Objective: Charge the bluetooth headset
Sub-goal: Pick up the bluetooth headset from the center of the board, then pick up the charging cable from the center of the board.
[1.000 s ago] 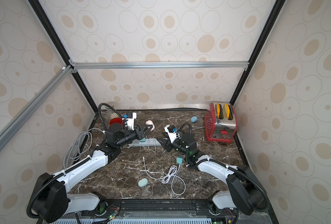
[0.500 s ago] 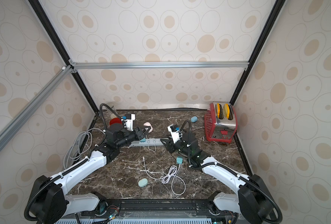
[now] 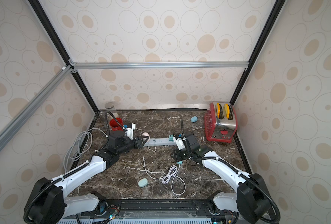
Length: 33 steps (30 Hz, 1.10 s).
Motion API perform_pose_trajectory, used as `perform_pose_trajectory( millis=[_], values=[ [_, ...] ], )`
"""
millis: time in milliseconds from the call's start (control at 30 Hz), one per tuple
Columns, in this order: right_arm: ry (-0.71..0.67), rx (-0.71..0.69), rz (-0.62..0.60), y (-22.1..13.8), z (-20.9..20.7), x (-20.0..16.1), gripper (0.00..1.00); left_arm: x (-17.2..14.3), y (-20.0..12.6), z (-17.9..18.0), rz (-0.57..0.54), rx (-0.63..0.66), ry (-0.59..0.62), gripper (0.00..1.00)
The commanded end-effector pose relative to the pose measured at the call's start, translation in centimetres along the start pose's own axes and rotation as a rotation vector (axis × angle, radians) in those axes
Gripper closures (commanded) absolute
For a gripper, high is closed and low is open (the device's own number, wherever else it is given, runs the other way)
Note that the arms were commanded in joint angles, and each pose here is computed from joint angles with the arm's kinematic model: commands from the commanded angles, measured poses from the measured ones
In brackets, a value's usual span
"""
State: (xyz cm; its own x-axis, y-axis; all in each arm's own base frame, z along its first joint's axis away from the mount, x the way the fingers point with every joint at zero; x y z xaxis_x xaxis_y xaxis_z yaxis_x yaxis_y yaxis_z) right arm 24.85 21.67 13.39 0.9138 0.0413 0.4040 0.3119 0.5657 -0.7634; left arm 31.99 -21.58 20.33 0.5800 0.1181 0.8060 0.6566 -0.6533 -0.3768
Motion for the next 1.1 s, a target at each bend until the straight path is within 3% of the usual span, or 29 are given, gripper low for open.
perform_pose_trajectory(
  millis=[0, 200, 400, 500, 567, 733, 933, 1067],
  values=[
    [-0.064, -0.058, 0.109, 0.2, 0.5, -2.8, 0.67, 0.2, -1.0, 0.5, -0.016, 0.038, 0.062, 0.77],
    [-0.325, -0.178, 0.083, 1.4, -1.4, -2.3, 0.74, -1.0, -1.3, 0.8, 0.024, 0.046, 0.096, 0.76],
    [-0.219, -0.238, 0.081, 1.3, -2.1, -0.8, 0.73, -1.8, -1.6, 1.1, 0.053, 0.058, 0.106, 0.76],
    [-0.160, -0.252, 0.098, 1.7, -2.1, -0.6, 0.65, -2.1, -1.6, 1.2, 0.061, 0.059, 0.114, 0.76],
    [-0.147, -0.283, 0.114, 2.1, -2.6, -0.5, 0.61, -2.2, -1.5, 1.1, 0.066, 0.055, 0.119, 0.76],
    [-0.156, -0.316, 0.195, 3.0, -3.1, -1.0, 0.62, -2.5, -1.3, 1.1, 0.077, 0.047, 0.122, 0.76],
    [-0.401, -0.140, 0.269, 3.5, 0.9, -3.6, 0.64, -2.9, -1.4, 1.6, 0.073, 0.067, 0.121, 0.76],
    [-0.564, -0.139, 0.296, 3.6, 0.3, -4.2, 0.70, -3.1, -1.4, 1.8, 0.072, 0.070, 0.126, 0.76]
  ],
)
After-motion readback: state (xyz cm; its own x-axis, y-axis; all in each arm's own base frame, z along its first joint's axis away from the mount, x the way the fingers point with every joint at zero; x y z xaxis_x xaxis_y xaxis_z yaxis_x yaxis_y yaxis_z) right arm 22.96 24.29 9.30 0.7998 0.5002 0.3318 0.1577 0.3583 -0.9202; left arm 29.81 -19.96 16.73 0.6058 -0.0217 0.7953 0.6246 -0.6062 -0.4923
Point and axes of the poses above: each gripper's point midway between its finger pads, its own y axis out along the fingers, its own z axis along the line the jaws close on, x = y × z, the point moved 1 cm from there along -y, back along the fingers, and after that the axes turned 12 degrees about y, right-handed, at the moved point
